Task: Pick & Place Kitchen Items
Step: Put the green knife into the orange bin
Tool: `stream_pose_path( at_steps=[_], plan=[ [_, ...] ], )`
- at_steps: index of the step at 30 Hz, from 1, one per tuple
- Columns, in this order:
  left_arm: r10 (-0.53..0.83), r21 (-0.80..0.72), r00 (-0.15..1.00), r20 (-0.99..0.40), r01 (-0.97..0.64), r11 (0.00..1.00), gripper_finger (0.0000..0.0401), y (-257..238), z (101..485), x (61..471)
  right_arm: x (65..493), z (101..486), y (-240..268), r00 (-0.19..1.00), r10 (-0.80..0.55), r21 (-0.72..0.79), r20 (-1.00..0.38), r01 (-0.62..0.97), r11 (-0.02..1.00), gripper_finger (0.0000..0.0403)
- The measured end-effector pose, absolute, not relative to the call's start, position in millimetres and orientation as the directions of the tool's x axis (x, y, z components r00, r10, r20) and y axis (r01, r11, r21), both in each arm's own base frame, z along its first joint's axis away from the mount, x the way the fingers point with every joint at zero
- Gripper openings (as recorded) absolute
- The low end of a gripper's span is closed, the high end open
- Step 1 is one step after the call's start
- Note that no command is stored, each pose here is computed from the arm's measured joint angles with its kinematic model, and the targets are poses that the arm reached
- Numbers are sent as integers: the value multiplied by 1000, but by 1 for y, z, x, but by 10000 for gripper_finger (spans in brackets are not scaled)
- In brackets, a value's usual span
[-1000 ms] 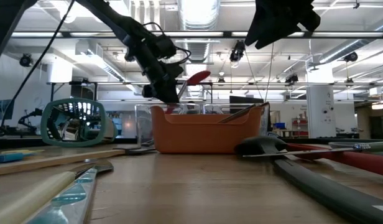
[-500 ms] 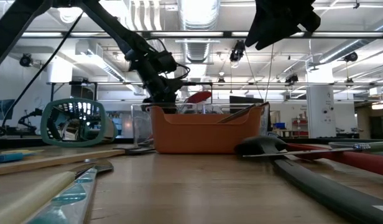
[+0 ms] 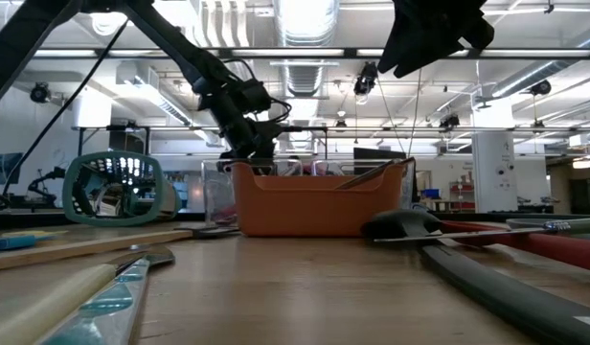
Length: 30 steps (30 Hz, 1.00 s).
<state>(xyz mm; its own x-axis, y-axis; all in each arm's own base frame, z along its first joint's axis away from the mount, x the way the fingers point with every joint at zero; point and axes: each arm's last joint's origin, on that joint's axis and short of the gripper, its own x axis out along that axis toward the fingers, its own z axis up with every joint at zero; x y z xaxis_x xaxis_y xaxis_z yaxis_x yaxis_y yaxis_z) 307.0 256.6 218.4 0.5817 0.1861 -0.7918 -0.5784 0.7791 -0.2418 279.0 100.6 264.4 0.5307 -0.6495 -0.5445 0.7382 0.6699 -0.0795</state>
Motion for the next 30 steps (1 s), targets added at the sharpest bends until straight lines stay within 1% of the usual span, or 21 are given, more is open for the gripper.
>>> stream_pose_path(
  at_steps=[3,7,12,18,23,30],
  plan=[
    [187,-238,585,-790,-572,785,244,256,220,306,279,264,101,531,-649,-80,-545,738,670,166],
    [201,-224,602,-773,-554,802,248,254,235,304,279,264,100,530,-650,-80,-545,738,670,166],
    [219,-222,635,-741,-538,813,249,251,268,301,279,264,100,529,-650,-81,-545,738,669,166],
    [238,-217,679,-695,-513,830,250,238,316,290,279,263,100,529,-650,-82,-546,738,669,166],
    [251,-200,729,-636,-470,860,248,214,352,275,279,263,100,529,-650,-81,-546,738,670,166],
    [238,-148,815,-528,-364,920,236,162,401,249,279,263,101,530,-649,-80,-545,738,670,166]
  ],
)
